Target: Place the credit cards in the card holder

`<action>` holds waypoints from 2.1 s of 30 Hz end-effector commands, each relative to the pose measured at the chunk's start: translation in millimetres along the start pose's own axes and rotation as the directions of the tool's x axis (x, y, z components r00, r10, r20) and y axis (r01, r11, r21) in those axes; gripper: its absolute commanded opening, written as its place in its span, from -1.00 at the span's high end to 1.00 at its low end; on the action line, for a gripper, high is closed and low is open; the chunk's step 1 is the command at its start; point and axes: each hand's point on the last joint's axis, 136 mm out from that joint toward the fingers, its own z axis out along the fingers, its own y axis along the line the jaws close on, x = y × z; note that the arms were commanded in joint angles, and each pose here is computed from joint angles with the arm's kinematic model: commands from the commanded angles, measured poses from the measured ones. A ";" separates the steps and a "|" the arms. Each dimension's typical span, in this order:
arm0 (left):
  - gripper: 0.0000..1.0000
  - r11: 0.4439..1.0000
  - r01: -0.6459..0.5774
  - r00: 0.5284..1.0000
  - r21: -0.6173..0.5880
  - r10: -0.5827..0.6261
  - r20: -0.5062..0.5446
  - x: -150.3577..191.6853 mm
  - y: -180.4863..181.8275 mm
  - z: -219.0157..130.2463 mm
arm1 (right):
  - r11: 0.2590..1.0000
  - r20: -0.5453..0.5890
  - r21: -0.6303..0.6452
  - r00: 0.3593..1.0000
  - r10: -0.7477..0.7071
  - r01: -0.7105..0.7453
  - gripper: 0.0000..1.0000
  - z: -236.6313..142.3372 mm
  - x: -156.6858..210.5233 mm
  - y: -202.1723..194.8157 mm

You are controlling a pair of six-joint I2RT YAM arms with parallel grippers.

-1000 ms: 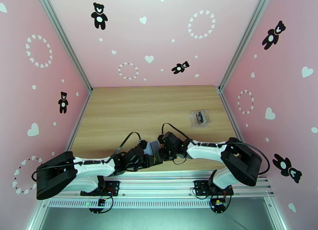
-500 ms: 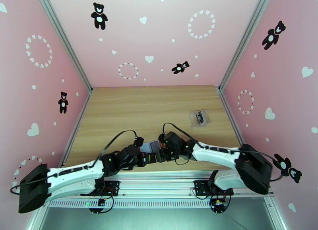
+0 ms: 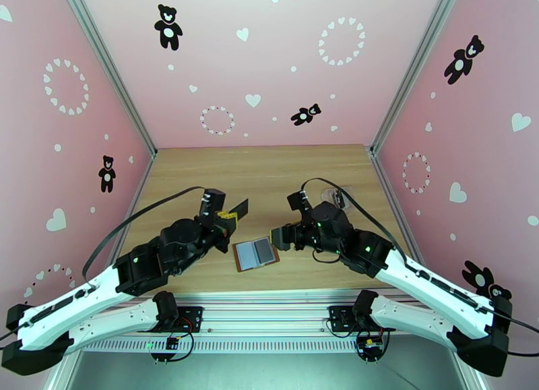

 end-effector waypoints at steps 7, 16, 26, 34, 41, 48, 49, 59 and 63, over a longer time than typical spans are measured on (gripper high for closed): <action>1.00 0.815 -0.554 0.816 -0.169 0.572 0.085 -30.6 -21.1 40.1 | 0.975 0.147 -0.049 0.964 0.221 -0.216 -0.43 -12.8 -75.5 33.8; 1.00 0.771 -0.623 0.757 -0.129 0.637 0.146 -17.5 -31.9 39.5 | 0.904 0.127 -0.071 0.895 0.427 -0.422 -0.18 1.5 -95.2 16.0; 1.00 0.738 -0.664 0.729 -0.120 0.674 0.117 -5.4 -35.1 48.8 | 0.892 0.116 -0.091 0.885 0.452 -0.443 -0.14 4.3 -104.4 24.1; 1.00 0.727 -0.677 0.722 -0.118 0.687 0.087 4.9 -33.3 53.6 | 0.878 0.099 -0.108 0.873 0.477 -0.467 -0.14 5.0 -106.8 29.3; 1.00 0.732 -0.671 0.727 -0.119 0.681 0.088 4.9 -32.4 54.8 | 0.874 0.106 -0.121 0.869 0.483 -0.471 -0.14 -1.3 -107.9 32.4; 1.00 0.742 -0.661 0.737 -0.111 0.670 0.089 9.3 -32.0 56.5 | 0.868 0.116 -0.131 0.862 0.494 -0.480 -0.15 -3.3 -110.9 33.1; 1.00 0.738 -0.667 0.734 -0.107 0.675 0.077 16.4 -30.9 58.0 | 0.867 0.108 -0.133 0.862 0.495 -0.480 -0.15 -1.1 -110.8 34.0; 1.00 0.745 -0.658 0.739 -0.110 0.667 0.096 14.8 -29.4 56.1 | 0.854 0.060 -0.102 0.854 0.517 -0.510 0.08 18.0 -100.6 26.5; 1.00 0.746 -0.655 0.741 -0.117 0.665 0.092 15.8 -27.0 57.1 | 0.851 0.060 -0.076 0.850 0.524 -0.520 0.08 19.6 -93.8 18.6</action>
